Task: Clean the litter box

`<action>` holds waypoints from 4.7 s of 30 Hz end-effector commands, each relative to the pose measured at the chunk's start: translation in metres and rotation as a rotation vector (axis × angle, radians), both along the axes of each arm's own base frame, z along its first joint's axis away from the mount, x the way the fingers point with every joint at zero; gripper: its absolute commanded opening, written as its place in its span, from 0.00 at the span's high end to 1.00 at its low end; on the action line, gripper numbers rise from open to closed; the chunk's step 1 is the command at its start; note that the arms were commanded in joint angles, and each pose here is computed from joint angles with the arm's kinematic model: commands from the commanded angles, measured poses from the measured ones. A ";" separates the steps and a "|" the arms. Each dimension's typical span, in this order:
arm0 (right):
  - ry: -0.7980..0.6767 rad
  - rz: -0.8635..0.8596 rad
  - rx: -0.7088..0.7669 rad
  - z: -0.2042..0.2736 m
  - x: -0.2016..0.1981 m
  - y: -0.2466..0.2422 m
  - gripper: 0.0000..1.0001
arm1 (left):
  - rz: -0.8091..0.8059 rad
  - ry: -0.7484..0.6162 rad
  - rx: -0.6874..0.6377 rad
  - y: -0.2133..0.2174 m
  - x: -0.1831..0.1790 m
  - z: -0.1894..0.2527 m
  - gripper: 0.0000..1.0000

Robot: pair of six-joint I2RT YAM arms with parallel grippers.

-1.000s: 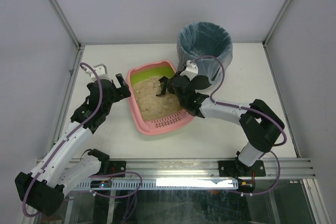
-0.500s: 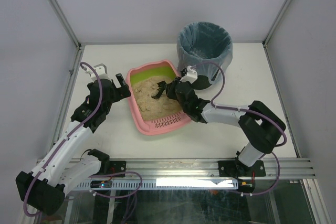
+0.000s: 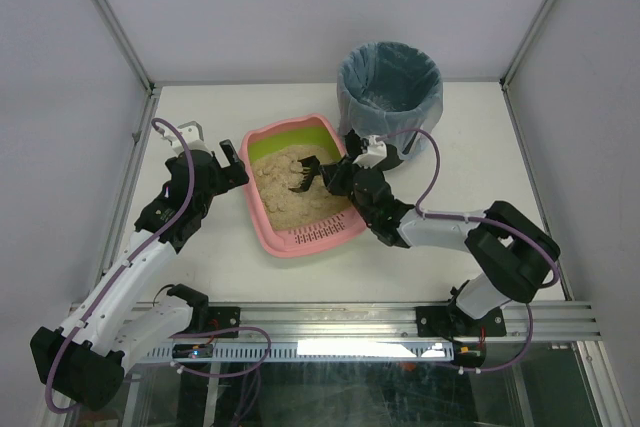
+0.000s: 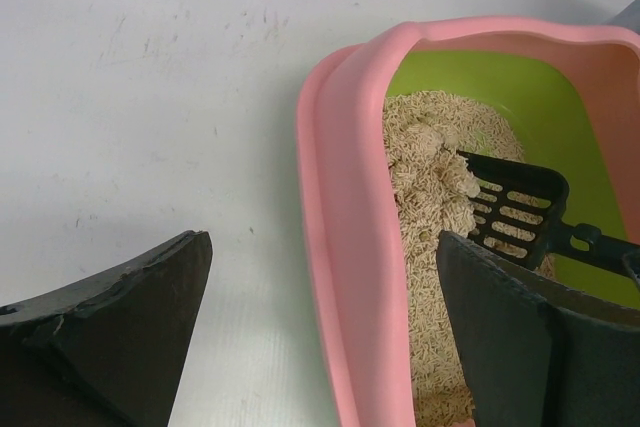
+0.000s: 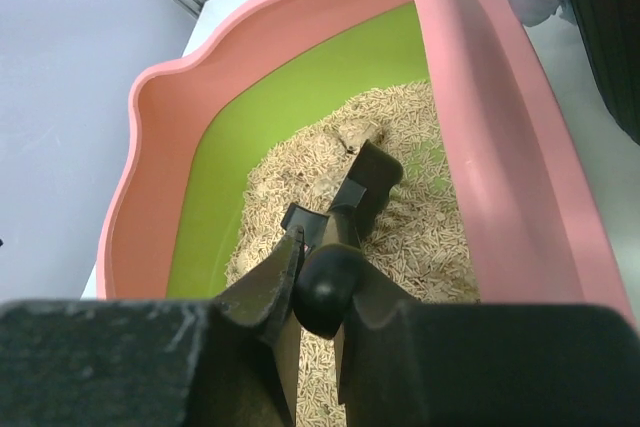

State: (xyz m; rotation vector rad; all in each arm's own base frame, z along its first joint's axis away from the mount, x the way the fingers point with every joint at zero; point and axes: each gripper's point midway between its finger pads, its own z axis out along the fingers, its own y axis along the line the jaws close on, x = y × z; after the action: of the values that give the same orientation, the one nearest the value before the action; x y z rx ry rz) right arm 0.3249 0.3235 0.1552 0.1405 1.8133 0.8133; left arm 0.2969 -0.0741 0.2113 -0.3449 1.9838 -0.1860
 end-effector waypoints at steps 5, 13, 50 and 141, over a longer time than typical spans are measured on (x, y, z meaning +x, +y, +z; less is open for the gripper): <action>-0.186 0.052 0.200 0.077 -0.007 -0.002 1.00 | 0.000 -0.049 -0.036 -0.002 0.005 0.017 0.01; -0.200 0.063 0.241 0.090 -0.017 -0.016 1.00 | 0.002 -0.053 -0.036 -0.001 0.005 0.019 0.01; -0.167 0.178 0.392 0.100 -0.047 -0.057 1.00 | -0.043 -0.066 -0.054 -0.008 0.006 0.020 0.01; -0.185 0.238 0.478 0.113 -0.043 -0.054 1.00 | -0.086 -0.063 -0.084 -0.015 0.011 0.020 0.01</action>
State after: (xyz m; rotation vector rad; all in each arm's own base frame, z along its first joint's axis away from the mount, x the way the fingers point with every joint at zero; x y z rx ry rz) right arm 0.2932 0.2436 0.2161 0.2757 1.5947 1.2650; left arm 0.3025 -0.0894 0.2098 -0.3009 2.0064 -0.2957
